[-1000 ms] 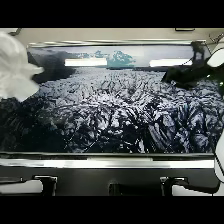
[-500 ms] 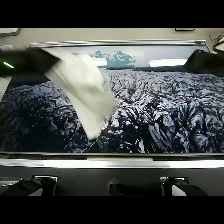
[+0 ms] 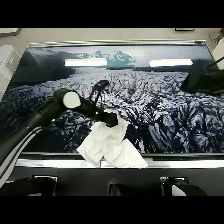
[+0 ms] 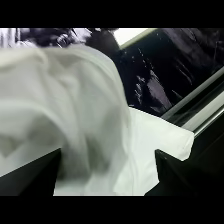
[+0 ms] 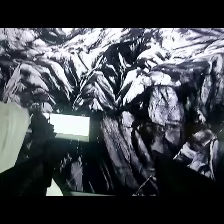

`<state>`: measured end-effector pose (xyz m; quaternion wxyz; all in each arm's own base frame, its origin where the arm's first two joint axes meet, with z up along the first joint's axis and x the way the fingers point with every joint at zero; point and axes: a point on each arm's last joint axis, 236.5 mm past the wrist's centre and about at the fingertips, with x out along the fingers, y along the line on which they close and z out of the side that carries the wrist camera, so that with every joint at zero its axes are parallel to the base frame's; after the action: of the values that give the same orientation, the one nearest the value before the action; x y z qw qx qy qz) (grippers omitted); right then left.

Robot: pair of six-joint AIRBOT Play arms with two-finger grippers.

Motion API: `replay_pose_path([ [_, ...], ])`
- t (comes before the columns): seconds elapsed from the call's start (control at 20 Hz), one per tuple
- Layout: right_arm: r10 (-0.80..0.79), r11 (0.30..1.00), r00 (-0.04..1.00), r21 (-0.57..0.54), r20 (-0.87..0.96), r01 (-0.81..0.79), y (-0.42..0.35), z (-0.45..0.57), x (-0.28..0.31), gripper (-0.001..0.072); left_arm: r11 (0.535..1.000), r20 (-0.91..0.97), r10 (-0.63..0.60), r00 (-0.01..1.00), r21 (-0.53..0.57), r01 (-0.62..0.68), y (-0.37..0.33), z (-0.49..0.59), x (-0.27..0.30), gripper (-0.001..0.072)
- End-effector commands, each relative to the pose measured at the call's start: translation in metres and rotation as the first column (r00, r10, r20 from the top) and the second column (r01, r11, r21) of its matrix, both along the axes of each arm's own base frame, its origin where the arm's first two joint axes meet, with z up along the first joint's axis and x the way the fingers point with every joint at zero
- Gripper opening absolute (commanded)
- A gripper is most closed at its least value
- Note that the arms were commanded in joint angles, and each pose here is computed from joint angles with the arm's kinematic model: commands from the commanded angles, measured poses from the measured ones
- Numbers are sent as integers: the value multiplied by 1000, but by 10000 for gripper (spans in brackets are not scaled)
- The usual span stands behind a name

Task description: Fold the clothes and pants, and hang the long-sleeved shirts on hangers.

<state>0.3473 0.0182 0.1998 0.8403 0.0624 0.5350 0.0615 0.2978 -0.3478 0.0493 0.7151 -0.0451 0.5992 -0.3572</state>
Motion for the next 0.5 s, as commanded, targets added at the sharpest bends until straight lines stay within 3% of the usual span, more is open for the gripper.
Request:
replay_pose_path([
  [0.0,34,996,980,93,-198,-16,19,-61,-15,681,1000,-84,-6,996,18,7,18,-2,14,720],
  [0.2,118,970,879,242,-463,-3,51,-155,-69,681,967,-43,159,986,210,-147,164,32,49,720],
  [0.45,128,942,747,316,-652,115,74,-247,-140,688,937,-253,297,921,265,-229,251,-37,-36,720],
])
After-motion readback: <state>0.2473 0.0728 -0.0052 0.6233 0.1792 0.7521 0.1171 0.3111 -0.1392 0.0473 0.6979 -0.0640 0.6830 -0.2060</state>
